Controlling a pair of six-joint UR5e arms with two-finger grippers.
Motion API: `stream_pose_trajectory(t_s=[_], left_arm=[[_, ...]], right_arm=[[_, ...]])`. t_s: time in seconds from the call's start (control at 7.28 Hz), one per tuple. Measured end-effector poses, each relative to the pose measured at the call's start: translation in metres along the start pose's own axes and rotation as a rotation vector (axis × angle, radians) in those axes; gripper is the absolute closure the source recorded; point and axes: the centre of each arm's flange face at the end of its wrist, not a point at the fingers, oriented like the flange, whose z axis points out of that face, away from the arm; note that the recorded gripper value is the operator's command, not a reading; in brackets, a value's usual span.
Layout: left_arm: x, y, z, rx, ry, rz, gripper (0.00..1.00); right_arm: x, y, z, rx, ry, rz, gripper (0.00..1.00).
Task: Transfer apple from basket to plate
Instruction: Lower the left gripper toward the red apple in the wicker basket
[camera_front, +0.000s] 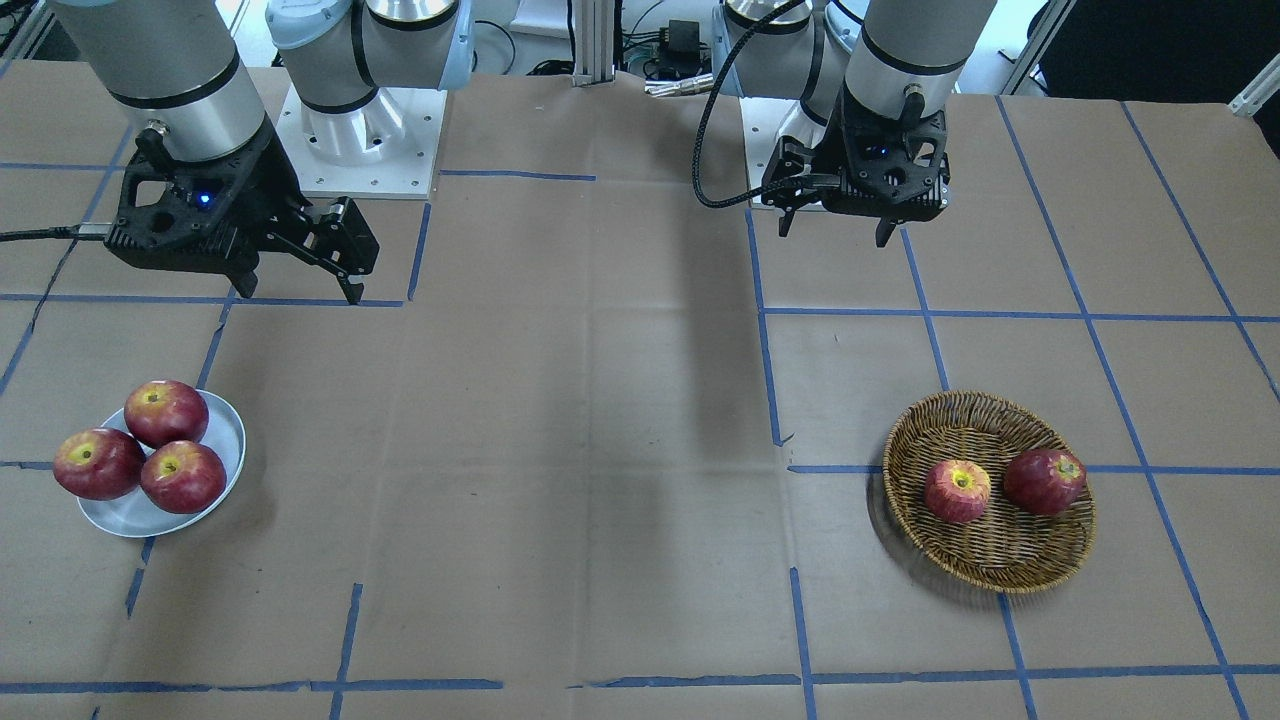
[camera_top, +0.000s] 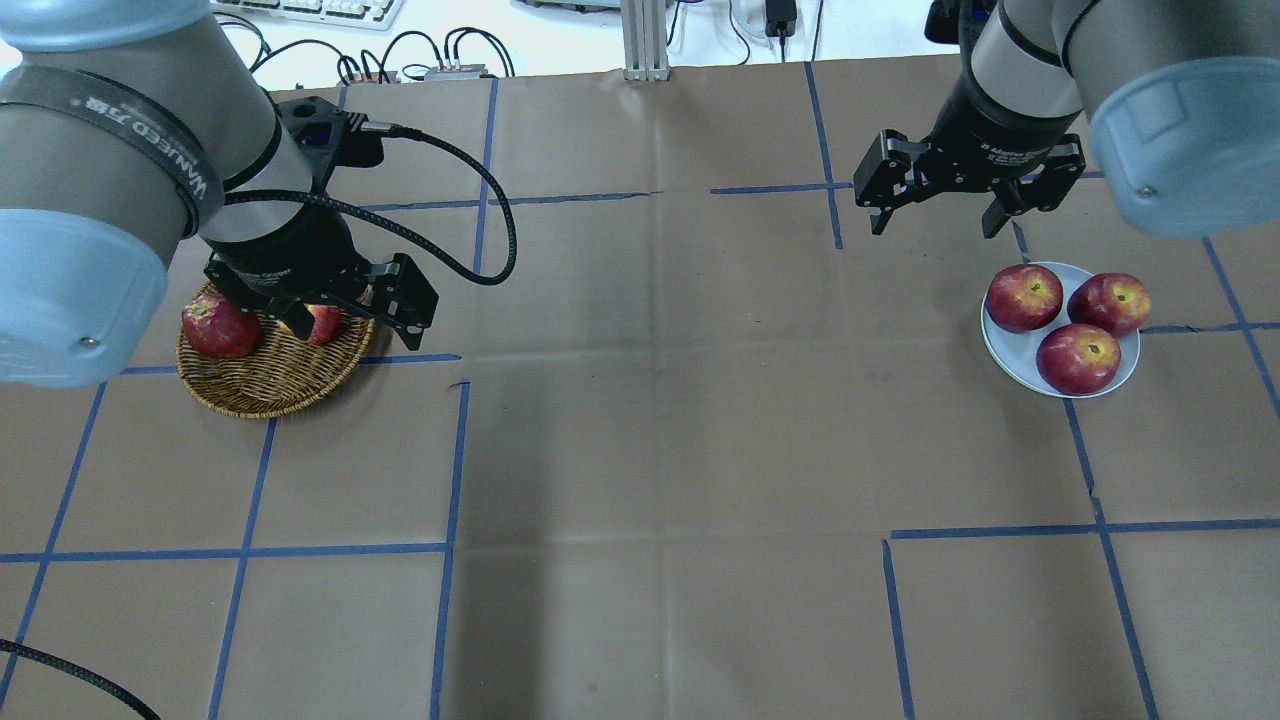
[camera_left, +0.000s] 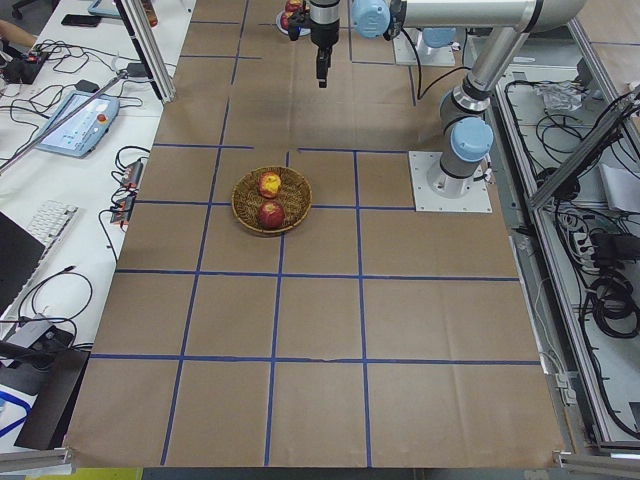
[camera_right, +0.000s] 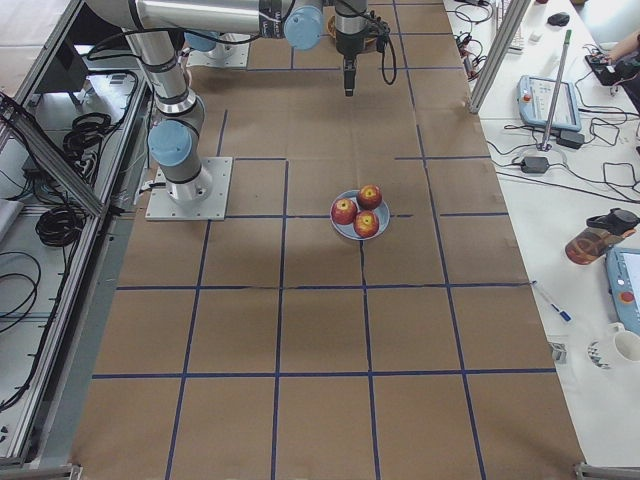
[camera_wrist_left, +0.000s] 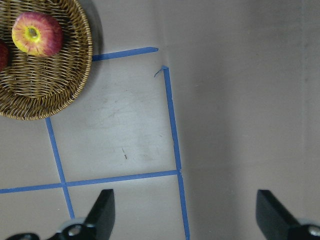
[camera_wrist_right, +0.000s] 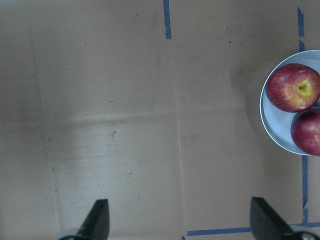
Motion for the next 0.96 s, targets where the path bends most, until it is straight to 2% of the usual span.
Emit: stream_pose_trajectory(t_s=[0.96], left_arm=[[-0.0020,-0.0003,0.0001,0.000,-0.002,0.011,0.02]], right_arm=[[0.0040,-0.0013,0.0010,-0.002,0.008,0.004,0.00]])
